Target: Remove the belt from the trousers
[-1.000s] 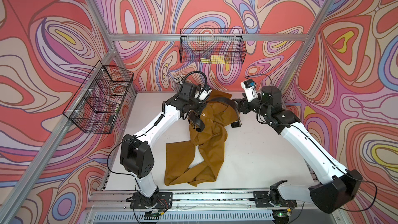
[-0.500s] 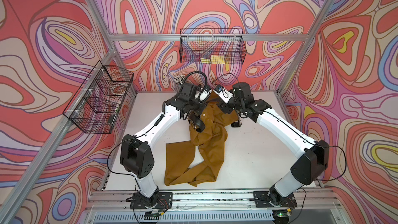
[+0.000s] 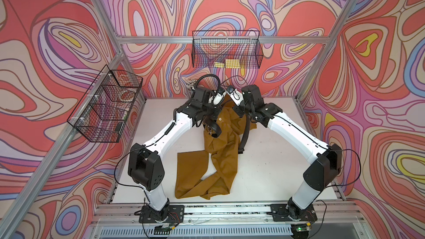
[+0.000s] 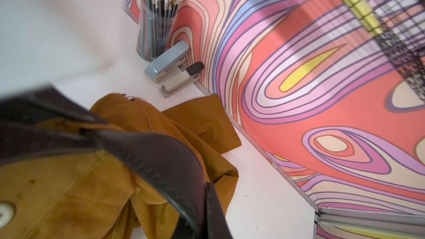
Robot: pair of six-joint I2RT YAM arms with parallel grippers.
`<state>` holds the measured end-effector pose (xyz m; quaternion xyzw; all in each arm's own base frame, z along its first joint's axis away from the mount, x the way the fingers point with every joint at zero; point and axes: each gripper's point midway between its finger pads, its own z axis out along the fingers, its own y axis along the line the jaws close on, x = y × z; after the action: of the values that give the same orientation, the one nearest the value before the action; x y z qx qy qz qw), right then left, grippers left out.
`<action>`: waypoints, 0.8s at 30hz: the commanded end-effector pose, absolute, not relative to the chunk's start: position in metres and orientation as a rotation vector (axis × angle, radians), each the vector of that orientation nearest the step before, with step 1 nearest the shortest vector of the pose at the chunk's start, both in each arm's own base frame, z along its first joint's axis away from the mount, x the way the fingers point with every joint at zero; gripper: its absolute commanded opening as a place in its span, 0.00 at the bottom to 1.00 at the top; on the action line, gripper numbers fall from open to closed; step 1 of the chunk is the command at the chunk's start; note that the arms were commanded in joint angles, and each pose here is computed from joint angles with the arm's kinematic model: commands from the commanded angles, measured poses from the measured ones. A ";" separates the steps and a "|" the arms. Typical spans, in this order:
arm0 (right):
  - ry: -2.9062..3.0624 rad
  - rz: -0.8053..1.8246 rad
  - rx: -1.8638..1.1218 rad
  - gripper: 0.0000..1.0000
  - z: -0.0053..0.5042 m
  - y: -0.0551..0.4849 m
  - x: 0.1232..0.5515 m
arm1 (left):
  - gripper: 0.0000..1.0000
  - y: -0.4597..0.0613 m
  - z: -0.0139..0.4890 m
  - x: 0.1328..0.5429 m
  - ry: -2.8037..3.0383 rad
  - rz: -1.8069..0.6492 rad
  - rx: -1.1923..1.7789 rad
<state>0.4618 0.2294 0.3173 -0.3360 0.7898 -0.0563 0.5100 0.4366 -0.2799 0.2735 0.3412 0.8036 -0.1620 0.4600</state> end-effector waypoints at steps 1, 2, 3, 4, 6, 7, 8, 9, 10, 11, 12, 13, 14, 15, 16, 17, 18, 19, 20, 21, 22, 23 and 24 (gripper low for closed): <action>1.683 -0.145 -0.186 0.00 0.467 0.111 0.471 | 0.09 -0.261 0.254 0.429 2.063 -0.334 0.850; 1.671 -0.114 -0.124 0.00 0.477 0.091 0.468 | 0.11 -0.259 0.250 0.431 2.077 -0.333 0.842; 1.656 -0.096 -0.085 0.00 0.484 0.078 0.464 | 0.13 -0.256 0.247 0.433 2.091 -0.332 0.830; 1.638 -0.088 -0.047 0.00 0.493 0.063 0.459 | 0.15 -0.253 0.243 0.435 2.104 -0.332 0.819; 1.605 -0.091 -0.012 0.00 0.508 0.046 0.448 | 0.19 -0.243 0.235 0.439 2.135 -0.324 0.795; 1.589 -0.107 0.002 0.00 0.516 0.039 0.442 | 0.21 -0.238 0.231 0.441 2.151 -0.319 0.780; 1.576 -0.121 0.016 0.00 0.524 0.032 0.436 | 0.23 -0.233 0.227 0.442 2.169 -0.314 0.764; 1.566 -0.123 0.026 0.00 0.531 0.027 0.432 | 0.25 -0.227 0.223 0.444 2.183 -0.307 0.753; 1.559 -0.126 0.042 0.00 0.537 0.020 0.428 | 0.28 -0.221 0.219 0.445 2.200 -0.304 0.742; 1.554 -0.126 0.059 0.00 0.543 0.013 0.425 | 0.31 -0.216 0.214 0.446 2.218 -0.301 0.731; 1.548 -0.124 0.069 0.00 0.548 0.008 0.423 | 0.33 -0.211 0.211 0.447 2.230 -0.299 0.724; 1.541 -0.129 0.077 0.00 0.553 0.004 0.421 | 0.35 -0.205 0.208 0.447 2.246 -0.296 0.713; 1.537 -0.138 0.087 0.00 0.556 -0.001 0.419 | 0.37 -0.199 0.205 0.448 2.259 -0.289 0.705; 1.533 -0.142 0.096 0.00 0.559 -0.005 0.418 | 0.39 -0.196 0.203 0.448 2.265 -0.283 0.705; 1.529 -0.145 0.104 0.00 0.561 -0.008 0.417 | 0.40 -0.191 0.200 0.447 2.274 -0.274 0.703; 1.524 -0.135 0.111 0.00 0.563 -0.011 0.416 | 0.40 -0.187 0.197 0.447 2.279 -0.269 0.701; 1.517 -0.112 0.103 0.00 0.565 -0.008 0.416 | 0.41 -0.184 0.197 0.447 2.285 -0.266 0.695; 1.514 -0.072 0.075 0.00 0.567 -0.001 0.416 | 0.42 -0.182 0.196 0.446 2.287 -0.267 0.697; 1.512 -0.025 0.030 0.00 0.568 0.009 0.418 | 0.44 -0.182 0.199 0.445 2.278 -0.270 0.707; 1.511 0.037 -0.028 0.00 0.568 0.022 0.420 | 0.47 -0.185 0.203 0.443 2.258 -0.287 0.725; 1.511 0.107 -0.095 0.00 0.567 0.037 0.422 | 0.51 -0.190 0.209 0.441 2.224 -0.324 0.745; 1.513 0.164 -0.152 0.00 0.565 0.050 0.424 | 0.55 -0.196 0.214 0.437 2.188 -0.362 0.766; 1.518 0.232 -0.204 0.00 0.563 0.063 0.425 | 0.58 -0.203 0.225 0.434 2.128 -0.412 0.778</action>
<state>0.4305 0.0177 0.5291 -0.0261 0.7324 -0.0103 0.6803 0.4478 -0.1876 0.1988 0.2738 0.8774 -0.1239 0.3739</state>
